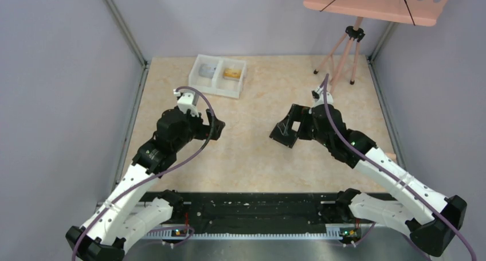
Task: Take the credit cards out of the card holder
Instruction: Pick up the card holder from the center of the board.
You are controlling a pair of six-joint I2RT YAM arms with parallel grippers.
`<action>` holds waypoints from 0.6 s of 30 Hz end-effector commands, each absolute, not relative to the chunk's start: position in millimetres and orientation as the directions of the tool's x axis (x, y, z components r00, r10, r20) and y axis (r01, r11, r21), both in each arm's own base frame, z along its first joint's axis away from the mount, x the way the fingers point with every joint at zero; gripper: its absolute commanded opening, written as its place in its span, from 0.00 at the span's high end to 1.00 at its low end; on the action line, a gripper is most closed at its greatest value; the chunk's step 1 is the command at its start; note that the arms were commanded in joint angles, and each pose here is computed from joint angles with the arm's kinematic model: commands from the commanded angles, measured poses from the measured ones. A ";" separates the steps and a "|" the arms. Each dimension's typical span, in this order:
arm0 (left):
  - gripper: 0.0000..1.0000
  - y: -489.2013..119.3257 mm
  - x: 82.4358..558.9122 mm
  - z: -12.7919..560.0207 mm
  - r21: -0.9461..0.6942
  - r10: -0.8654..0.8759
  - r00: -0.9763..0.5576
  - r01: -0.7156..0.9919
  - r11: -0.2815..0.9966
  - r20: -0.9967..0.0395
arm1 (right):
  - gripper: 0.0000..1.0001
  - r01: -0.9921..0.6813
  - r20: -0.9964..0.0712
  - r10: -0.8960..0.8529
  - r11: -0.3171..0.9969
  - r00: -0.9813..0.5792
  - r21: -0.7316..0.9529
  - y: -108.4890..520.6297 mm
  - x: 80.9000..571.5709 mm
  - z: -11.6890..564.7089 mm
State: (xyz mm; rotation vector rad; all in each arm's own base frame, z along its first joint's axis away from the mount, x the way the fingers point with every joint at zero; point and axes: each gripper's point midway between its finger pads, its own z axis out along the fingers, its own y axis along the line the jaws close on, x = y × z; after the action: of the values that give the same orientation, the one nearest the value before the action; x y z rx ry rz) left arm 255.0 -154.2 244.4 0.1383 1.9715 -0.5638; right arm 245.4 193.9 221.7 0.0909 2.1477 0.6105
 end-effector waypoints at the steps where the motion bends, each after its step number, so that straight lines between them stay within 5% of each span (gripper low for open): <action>1: 0.03 -149.2 258.5 256.2 -0.276 -0.118 -0.407 0.354 0.894 -0.906 | 0.01 -0.138 -0.745 0.328 0.862 -0.580 0.487 195.0 253.5 225.6; 15: 0.05 -131.2 260.7 264.9 -0.172 -0.045 -0.367 0.321 0.931 -0.929 | 0.06 -0.004 -0.836 0.281 0.947 -0.471 0.321 155.5 281.5 201.3; 18: 0.06 -126.9 266.6 254.0 -0.158 -0.036 -0.399 0.278 0.948 -0.916 | 0.15 0.010 -0.819 0.310 0.937 -0.483 0.349 151.5 293.2 191.6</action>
State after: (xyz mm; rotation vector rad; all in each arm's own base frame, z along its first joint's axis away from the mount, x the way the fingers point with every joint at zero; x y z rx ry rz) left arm 256.5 -134.2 242.8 0.2067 1.9763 -0.4029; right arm 268.7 165.0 188.6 0.1667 2.1114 0.3988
